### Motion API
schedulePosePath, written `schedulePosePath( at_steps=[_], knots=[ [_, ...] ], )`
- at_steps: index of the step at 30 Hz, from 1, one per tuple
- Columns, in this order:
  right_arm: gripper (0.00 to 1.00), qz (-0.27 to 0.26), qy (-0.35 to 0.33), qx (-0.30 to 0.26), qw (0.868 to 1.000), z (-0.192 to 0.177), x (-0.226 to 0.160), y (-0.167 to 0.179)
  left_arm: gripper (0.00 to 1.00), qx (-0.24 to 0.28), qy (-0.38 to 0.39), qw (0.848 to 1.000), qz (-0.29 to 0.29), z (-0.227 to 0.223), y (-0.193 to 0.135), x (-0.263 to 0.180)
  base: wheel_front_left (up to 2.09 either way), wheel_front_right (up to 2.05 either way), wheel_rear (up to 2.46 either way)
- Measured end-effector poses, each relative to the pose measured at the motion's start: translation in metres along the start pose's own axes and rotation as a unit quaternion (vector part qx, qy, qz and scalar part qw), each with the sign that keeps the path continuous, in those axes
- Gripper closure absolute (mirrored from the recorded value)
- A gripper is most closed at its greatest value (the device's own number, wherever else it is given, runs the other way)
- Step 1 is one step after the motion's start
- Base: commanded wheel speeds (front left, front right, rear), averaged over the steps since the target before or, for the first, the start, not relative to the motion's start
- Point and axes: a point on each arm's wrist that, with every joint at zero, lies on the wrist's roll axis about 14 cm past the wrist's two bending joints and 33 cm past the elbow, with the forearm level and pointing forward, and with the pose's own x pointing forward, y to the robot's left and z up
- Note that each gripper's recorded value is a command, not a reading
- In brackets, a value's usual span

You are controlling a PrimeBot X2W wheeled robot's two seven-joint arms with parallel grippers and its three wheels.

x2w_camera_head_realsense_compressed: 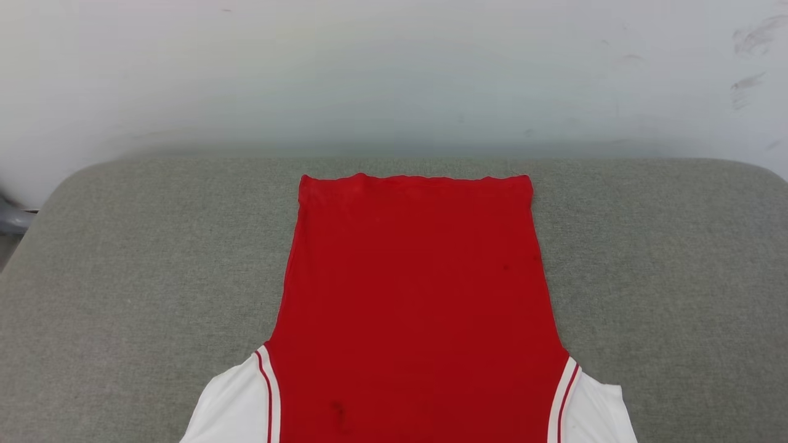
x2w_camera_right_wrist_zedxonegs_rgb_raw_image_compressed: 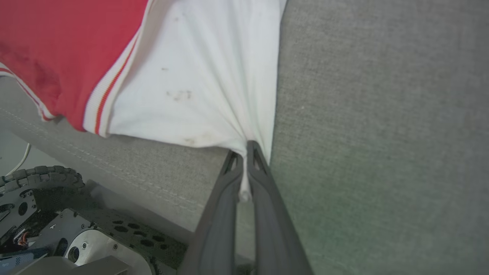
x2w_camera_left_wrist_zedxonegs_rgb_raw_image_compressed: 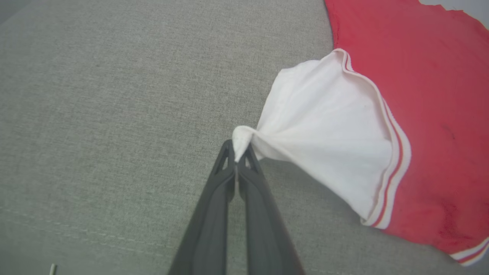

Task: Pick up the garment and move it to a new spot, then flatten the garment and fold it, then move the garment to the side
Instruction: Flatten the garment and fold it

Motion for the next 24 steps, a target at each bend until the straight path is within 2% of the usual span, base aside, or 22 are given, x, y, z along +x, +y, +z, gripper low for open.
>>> schedulePosePath(
  at_steps=[5,7,8,12,15,21,24],
  knots=[
    [1.00,-0.015,-0.015,0.019,1.000,0.006,0.000,-0.004,1.00,-0.006,-0.002,1.000,0.003,-0.003,-0.002,-0.002,0.00,0.00,0.00],
    [0.75,-0.024,-0.033,0.028,0.999,0.016,0.001,-0.008,1.00,-0.005,-0.012,1.000,0.001,0.001,-0.003,-0.001,0.00,0.00,0.00],
    [0.00,-0.027,-0.044,0.028,0.998,0.023,0.002,-0.009,1.00,-0.008,-0.016,1.000,-0.001,0.003,-0.005,-0.001,0.00,0.00,0.00],
    [0.00,-0.035,-0.093,0.028,0.995,0.057,0.003,-0.015,1.00,-0.011,-0.036,0.999,-0.009,0.013,-0.012,0.002,0.00,0.00,0.00],
    [0.00,-0.045,-0.146,0.010,0.988,0.100,-0.001,-0.025,1.00,-0.014,-0.049,0.999,-0.009,0.019,-0.014,0.002,0.00,0.00,0.00],
    [0.00,-0.067,-0.258,-0.045,0.963,0.210,-0.017,-0.044,1.00,-0.016,-0.064,0.998,-0.019,0.026,-0.024,0.006,0.00,0.00,0.00],
    [0.00,-0.070,-0.284,-0.068,0.954,0.253,-0.015,-0.047,1.00,-0.012,-0.075,0.997,-0.026,0.036,-0.030,0.015,0.00,0.00,0.00]
  ],
)
